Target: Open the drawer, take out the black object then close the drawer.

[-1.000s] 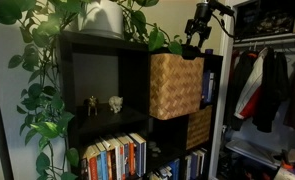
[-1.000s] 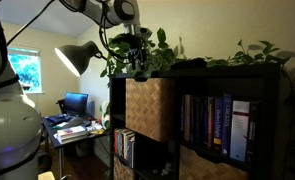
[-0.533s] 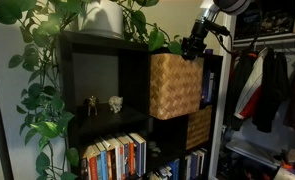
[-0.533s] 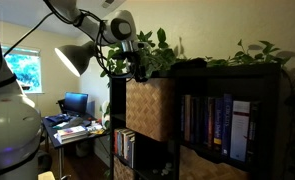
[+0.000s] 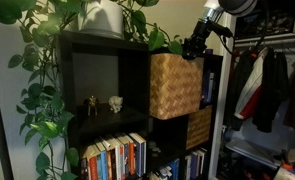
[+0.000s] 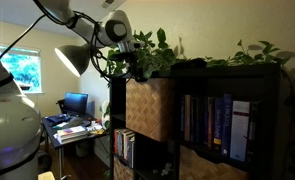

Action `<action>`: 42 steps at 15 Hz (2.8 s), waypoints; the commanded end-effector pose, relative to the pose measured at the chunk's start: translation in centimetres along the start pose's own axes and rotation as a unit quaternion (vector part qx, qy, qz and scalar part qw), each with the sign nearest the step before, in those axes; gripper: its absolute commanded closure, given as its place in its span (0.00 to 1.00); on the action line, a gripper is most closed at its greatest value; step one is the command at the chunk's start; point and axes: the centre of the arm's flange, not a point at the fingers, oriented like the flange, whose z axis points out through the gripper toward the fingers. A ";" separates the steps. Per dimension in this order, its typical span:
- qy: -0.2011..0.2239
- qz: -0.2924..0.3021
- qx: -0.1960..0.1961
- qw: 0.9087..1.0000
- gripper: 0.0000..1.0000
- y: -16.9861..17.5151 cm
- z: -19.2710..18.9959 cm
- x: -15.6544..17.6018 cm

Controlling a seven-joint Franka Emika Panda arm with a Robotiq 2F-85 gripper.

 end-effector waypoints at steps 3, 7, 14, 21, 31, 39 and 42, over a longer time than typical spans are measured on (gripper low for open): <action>0.021 0.009 -0.007 1.000 0.95 1.1 -1.0 -2.6; 0.002 0.014 -0.008 1.000 0.95 1.2 1.4 -3.6; 0.002 0.034 -0.023 0.999 0.46 2.2 5.1 -4.6; 0.055 0.045 -0.022 0.997 0.53 2.2 6.6 -3.9; 0.096 0.036 0.003 0.995 0.99 1.1 8.6 -1.8; 0.107 0.033 0.014 0.994 0.96 0.8 10.1 0.1; 0.107 0.031 0.016 0.994 0.96 0.6 10.3 0.7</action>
